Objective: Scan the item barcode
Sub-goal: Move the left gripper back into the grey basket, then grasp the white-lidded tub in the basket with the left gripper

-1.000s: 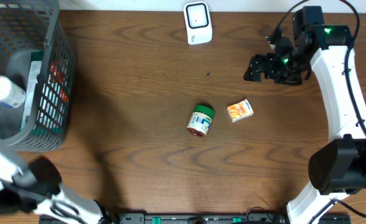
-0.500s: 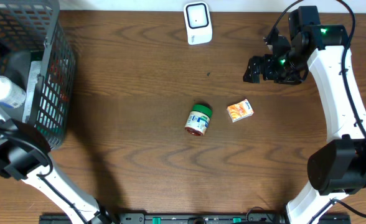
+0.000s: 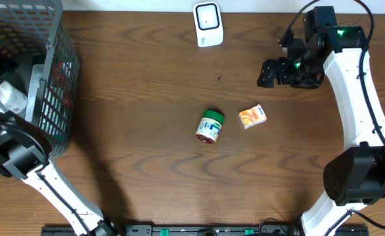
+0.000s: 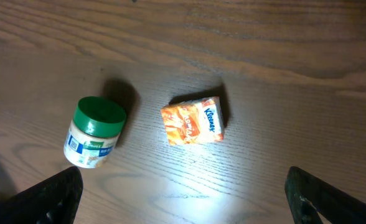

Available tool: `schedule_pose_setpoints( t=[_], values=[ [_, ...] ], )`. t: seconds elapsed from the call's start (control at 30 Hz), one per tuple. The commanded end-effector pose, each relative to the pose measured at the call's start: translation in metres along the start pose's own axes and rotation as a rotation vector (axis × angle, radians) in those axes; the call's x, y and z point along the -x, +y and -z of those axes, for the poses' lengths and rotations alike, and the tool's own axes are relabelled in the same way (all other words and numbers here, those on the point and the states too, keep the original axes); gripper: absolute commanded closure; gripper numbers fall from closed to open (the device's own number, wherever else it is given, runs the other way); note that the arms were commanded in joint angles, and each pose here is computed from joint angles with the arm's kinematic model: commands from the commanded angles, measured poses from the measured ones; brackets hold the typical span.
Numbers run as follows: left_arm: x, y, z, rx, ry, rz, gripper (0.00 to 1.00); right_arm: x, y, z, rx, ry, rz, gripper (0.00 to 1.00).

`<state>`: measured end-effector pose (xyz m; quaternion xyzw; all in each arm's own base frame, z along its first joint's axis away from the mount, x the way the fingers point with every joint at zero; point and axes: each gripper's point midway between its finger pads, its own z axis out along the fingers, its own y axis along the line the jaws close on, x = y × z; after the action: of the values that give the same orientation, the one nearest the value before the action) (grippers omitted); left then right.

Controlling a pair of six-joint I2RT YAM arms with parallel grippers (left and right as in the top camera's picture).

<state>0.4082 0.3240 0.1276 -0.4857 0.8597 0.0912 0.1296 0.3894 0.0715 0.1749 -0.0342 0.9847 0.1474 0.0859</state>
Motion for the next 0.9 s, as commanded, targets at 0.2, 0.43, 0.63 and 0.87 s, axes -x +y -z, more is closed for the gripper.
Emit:
schedule_pose_setpoints(
  t=[0.2,0.43,0.63,0.87],
  values=[
    [-0.004,0.016,-0.034,0.058,0.046,0.103,0.02,0.006,-0.001,0.01,-0.028,-0.038,0.026,0.01],
    [-0.004,0.018,-0.036,0.061,0.048,0.134,0.02,0.006,-0.001,0.01,-0.028,-0.039,0.026,0.01],
    [0.003,0.02,-0.024,0.048,0.016,0.145,0.02,0.006,-0.001,0.01,-0.028,-0.038,0.026,0.01],
    [0.022,0.021,0.027,-0.001,-0.094,0.171,0.02,0.005,-0.001,0.01,-0.028,-0.038,0.026,0.01]
  ],
)
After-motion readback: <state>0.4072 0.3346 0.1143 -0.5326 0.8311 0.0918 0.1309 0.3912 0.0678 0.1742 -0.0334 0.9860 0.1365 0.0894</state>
